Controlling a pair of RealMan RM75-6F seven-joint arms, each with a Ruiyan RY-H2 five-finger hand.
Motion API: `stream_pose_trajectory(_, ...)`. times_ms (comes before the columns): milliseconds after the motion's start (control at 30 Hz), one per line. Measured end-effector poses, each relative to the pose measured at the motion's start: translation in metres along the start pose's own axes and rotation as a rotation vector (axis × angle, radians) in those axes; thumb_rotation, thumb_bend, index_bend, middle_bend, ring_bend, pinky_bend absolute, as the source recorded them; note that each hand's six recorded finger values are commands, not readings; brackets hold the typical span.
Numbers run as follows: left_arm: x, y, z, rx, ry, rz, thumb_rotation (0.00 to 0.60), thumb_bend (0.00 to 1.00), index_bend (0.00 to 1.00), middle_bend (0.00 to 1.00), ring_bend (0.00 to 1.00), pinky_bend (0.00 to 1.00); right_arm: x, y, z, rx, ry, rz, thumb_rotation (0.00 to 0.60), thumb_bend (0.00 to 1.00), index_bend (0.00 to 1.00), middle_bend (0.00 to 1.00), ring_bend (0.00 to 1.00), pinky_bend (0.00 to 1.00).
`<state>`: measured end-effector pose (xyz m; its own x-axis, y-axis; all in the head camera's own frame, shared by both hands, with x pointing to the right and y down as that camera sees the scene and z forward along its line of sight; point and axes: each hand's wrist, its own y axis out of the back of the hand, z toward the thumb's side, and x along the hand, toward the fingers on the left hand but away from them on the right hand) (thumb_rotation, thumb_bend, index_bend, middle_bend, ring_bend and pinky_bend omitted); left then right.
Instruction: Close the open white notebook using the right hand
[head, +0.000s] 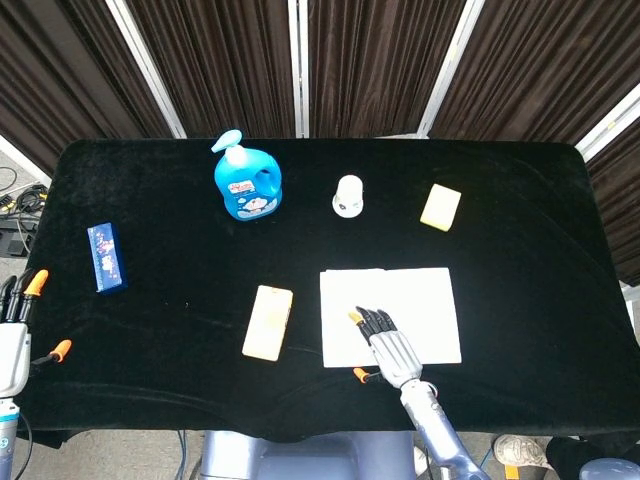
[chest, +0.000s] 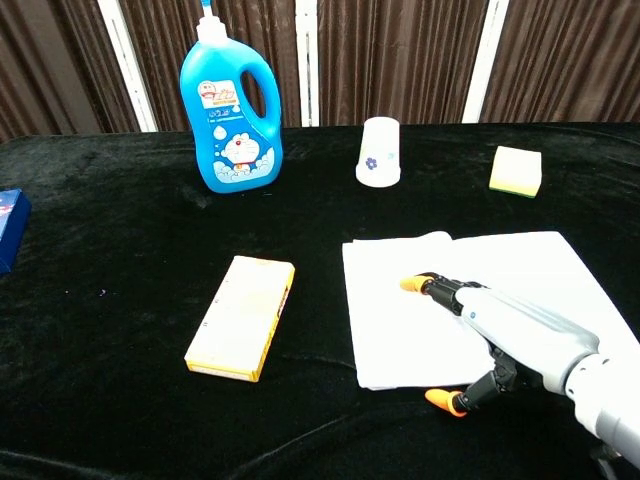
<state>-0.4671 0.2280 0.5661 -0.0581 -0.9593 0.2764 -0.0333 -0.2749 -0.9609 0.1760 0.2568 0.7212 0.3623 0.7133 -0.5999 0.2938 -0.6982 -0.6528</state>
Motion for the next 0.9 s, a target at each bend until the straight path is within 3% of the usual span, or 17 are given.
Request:
stream_pose_trajectory(400, 0.001, 0.000, -0.001, -0.004, 0.006, 0.002, 0.600, 0.02, 0.00, 0.00, 0.00, 0.00, 0.000, -0.001, -0.009, 0.074, -0.001, -0.104, 0.600, 0.15, 0.00, 0.00, 0.00, 0.00)
stream_pose_trajectory(567, 0.000, 0.001, 0.000, -0.009, 0.005, 0.003, 0.600, 0.02, 0.00, 0.00, 0.00, 0.00, 0.000, -0.003, -0.007, 0.049, -0.003, -0.124, 0.600, 0.15, 0.00, 0.00, 0.00, 0.00)
stream_pose_trajectory(900, 0.000, 0.000, 0.000, -0.013, 0.004, 0.004, 0.600, 0.02, 0.00, 0.00, 0.00, 0.00, 0.002, 0.008, -0.006, -0.102, -0.042, -0.261, 0.600, 0.32, 0.00, 0.00, 0.00, 0.00)
